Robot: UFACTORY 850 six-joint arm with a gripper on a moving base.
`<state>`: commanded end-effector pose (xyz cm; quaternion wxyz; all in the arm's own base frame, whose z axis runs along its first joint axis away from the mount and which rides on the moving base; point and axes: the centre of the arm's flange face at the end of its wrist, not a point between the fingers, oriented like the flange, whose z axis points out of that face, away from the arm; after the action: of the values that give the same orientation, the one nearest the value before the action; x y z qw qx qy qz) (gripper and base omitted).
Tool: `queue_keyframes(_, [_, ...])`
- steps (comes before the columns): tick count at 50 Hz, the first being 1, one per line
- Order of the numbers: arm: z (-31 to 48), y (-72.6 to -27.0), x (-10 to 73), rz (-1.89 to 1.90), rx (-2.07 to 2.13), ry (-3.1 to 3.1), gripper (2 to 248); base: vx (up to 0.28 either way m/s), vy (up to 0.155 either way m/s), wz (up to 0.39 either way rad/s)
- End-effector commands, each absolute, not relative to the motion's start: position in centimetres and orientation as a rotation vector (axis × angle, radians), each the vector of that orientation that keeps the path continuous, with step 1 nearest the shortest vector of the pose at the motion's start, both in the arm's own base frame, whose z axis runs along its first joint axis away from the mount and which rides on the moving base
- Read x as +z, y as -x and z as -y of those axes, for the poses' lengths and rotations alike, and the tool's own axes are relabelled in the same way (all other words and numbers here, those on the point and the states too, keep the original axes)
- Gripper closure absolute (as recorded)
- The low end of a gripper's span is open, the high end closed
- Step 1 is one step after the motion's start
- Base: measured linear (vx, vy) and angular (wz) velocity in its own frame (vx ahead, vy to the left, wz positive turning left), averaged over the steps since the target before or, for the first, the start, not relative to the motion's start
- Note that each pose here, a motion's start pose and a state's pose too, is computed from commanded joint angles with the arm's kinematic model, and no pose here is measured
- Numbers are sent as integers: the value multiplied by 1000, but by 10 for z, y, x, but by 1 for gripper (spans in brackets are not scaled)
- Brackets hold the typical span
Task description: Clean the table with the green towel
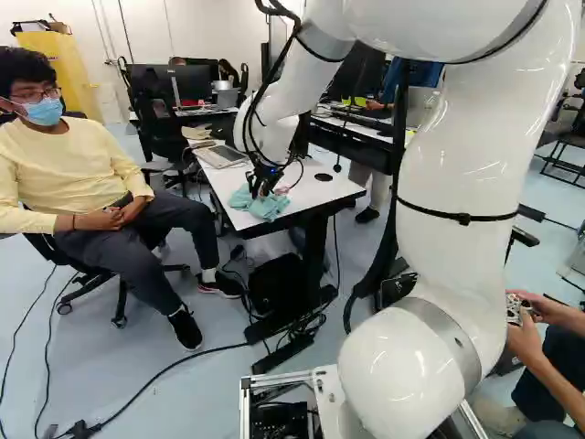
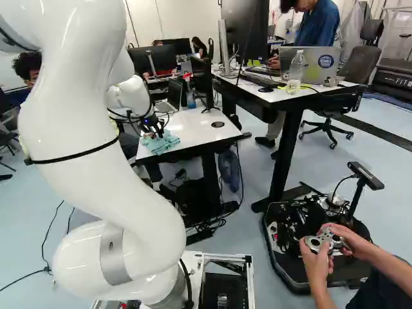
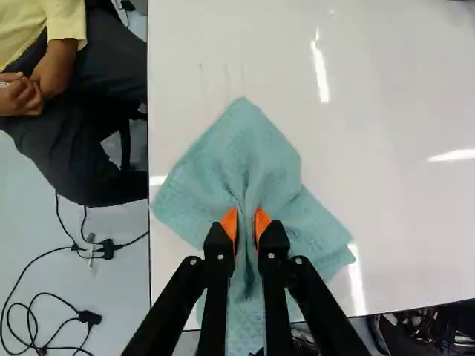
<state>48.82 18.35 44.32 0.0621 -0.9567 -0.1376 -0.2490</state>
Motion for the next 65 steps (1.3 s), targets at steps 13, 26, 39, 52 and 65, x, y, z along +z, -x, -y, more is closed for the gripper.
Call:
queue_keyframes(13, [-206,-486,443,474,-750,2873,199,0,0,0])
queue_keyframes(26, [-230,-495,443,521,-755,2852,199,0,0,0])
queue_keyframes(39, [-244,-515,442,531,-771,2841,199,0,0,0])
queue_keyframes(52, [-247,-539,441,512,-791,2839,199,0,0,0])
queue_keyframes(65, [-247,-563,439,488,-813,2838,199,0,0,0])
